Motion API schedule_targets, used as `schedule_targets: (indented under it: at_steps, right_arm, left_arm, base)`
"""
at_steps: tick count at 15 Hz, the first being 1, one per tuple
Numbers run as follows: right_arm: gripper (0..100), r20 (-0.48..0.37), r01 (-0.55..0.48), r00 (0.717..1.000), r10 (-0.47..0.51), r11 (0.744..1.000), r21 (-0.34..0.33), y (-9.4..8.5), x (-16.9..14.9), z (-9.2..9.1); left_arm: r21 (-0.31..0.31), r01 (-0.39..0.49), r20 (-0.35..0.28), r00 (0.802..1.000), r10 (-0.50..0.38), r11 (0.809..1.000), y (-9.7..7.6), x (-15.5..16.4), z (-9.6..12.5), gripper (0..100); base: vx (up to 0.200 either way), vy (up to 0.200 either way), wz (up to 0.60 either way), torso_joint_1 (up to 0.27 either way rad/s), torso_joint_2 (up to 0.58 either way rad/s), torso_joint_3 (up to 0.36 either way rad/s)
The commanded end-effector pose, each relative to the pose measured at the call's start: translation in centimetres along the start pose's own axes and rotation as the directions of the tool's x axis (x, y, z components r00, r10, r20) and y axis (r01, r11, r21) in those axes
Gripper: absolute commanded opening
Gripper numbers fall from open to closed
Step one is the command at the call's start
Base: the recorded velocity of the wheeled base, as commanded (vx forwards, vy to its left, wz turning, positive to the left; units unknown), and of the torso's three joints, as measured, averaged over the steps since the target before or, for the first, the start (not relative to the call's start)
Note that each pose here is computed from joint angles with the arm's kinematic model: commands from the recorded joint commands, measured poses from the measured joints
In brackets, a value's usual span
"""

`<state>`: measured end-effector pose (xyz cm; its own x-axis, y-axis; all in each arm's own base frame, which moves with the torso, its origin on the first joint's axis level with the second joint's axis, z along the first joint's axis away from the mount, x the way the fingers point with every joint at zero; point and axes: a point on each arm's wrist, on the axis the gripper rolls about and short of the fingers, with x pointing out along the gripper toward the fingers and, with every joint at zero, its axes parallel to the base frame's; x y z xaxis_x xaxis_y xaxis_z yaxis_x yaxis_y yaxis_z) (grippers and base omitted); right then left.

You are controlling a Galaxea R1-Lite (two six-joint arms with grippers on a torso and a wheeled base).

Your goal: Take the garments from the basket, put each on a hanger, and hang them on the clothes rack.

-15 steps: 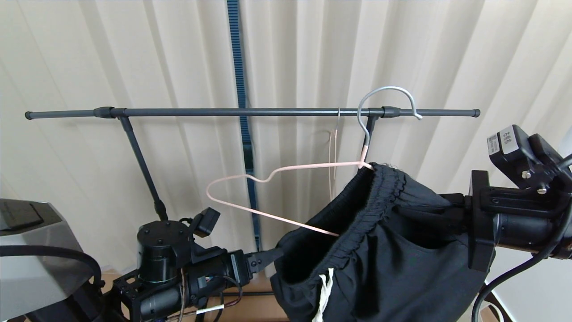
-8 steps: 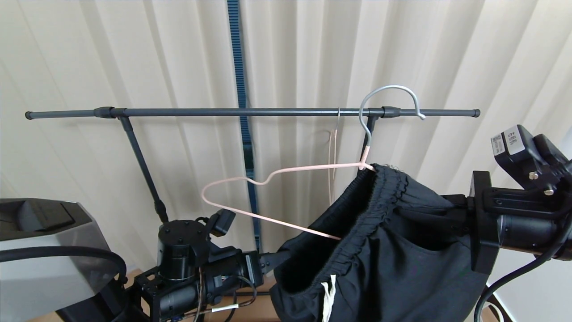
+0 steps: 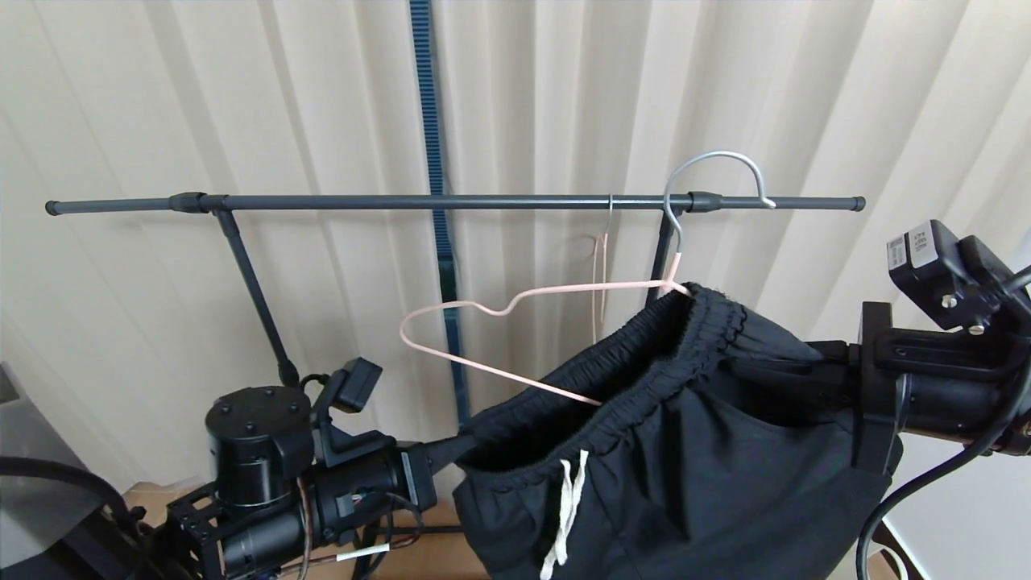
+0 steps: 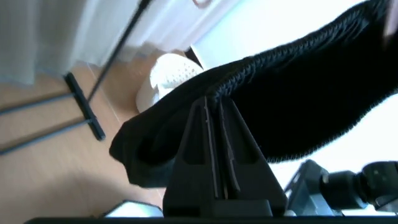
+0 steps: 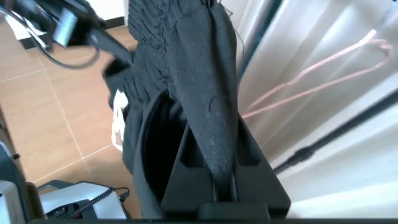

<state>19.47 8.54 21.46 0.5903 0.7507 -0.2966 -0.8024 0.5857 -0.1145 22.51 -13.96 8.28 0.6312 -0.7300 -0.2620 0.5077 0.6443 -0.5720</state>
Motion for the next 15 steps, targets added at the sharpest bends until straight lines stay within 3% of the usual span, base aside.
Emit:
schedule_targets:
  at_steps: [1, 5, 10, 13, 15]
  right_arm:
    - [0, -0.019, 0.011, 1.0, -0.011, 1.0, 0.01, -0.4, 0.2, -0.4]
    - [0, -0.074, 0.02, 0.997, -0.027, 0.995, -0.093, -1.1, 0.4, -2.0]
    - [0, -0.132, 0.019, 0.99, -0.045, 0.981, -0.193, -1.8, 0.5, -3.6]
    - [0, -0.172, 0.004, 0.984, -0.052, 0.962, -0.271, -2.4, 0.9, -4.7]
    - [0, -0.187, -0.002, 0.981, -0.051, 0.961, -0.275, -2.4, 1.1, -5.0]
  left_arm:
    - [0.017, -0.017, 0.067, 0.998, 0.016, 1.0, 0.3, -1.1, 1.5, 0]
    - [0.05, -0.068, 0.143, 0.988, 0.06, 0.996, 1.7, -1.5, 3.3, 0]
    - [0.05, -0.095, 0.183, 0.979, 0.084, 0.994, 2.4, -1.8, 4.4, 0]
    - [0.084, -0.102, 0.205, 0.975, 0.083, 0.991, 2.3, -2.1, 4.9, 0]
    - [0.097, -0.1, 0.207, 0.975, 0.078, 0.99, 1.8, -2.3, 5.3, 0]
  base:
    - [0.0, 0.0, 0.0, 0.0, 0.0, 0.0]
    - [0.0, 0.0, 0.0, 0.0, 0.0, 0.0]
    - [0.0, 0.0, 0.0, 0.0, 0.0, 0.0]
    - [0.0, 0.0, 0.0, 0.0, 0.0, 0.0]
    - [0.0, 0.0, 0.0, 0.0, 0.0, 0.0]
